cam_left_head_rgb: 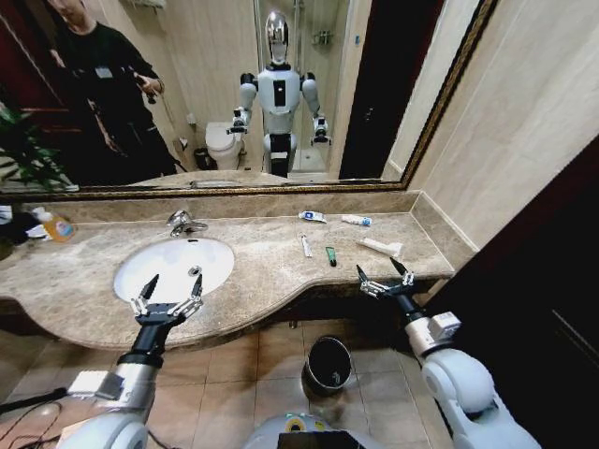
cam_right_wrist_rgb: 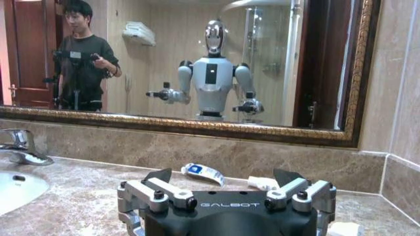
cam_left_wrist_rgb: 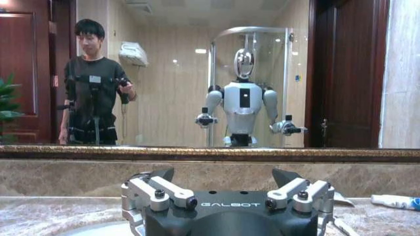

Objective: Pick up the trash from the sink and place it in the trash bin.

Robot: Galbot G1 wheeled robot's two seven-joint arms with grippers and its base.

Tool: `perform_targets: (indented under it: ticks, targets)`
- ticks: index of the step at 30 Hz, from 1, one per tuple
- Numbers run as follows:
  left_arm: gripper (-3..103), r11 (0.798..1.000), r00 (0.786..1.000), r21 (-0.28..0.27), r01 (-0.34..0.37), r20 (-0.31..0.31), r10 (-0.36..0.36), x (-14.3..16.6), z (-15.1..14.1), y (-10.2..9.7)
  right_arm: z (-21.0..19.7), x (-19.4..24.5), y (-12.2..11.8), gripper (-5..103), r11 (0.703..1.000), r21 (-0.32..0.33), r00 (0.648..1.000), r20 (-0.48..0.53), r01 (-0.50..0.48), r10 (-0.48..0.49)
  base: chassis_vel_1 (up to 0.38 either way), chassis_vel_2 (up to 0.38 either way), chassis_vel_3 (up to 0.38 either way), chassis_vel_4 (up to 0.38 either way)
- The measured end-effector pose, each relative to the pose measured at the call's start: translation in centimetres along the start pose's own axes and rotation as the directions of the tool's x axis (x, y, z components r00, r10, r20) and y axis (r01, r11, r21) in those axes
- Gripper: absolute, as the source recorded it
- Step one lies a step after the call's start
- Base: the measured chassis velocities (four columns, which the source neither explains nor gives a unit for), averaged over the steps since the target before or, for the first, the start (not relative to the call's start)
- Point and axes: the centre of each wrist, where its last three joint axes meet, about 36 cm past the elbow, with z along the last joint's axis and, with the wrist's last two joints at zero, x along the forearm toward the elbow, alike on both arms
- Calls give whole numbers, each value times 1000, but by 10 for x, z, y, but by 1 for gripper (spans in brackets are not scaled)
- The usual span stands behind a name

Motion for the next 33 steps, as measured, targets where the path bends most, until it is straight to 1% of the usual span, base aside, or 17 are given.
perform_targets:
  ticks: [9,28,30,33]
  targets:
    - [100,1000,1000,0,0,0,0,0,0,0,0,2,-1,100,1000,9,1000,-7,0,0,0,0,0,0]
    - [100,1000,1000,0,0,0,0,0,0,0,3,-3,2,100,1000,-9,1000,-21,7,-7,0,0,0,0]
    - [100,1000,1000,0,0,0,0,0,0,0,5,-6,0,100,1000,-7,1000,-27,5,-5,0,0,0,0]
    - [100,1000,1000,0,0,0,0,0,0,0,6,-9,-5,100,1000,20,999,-39,-9,10,0,0,0,0]
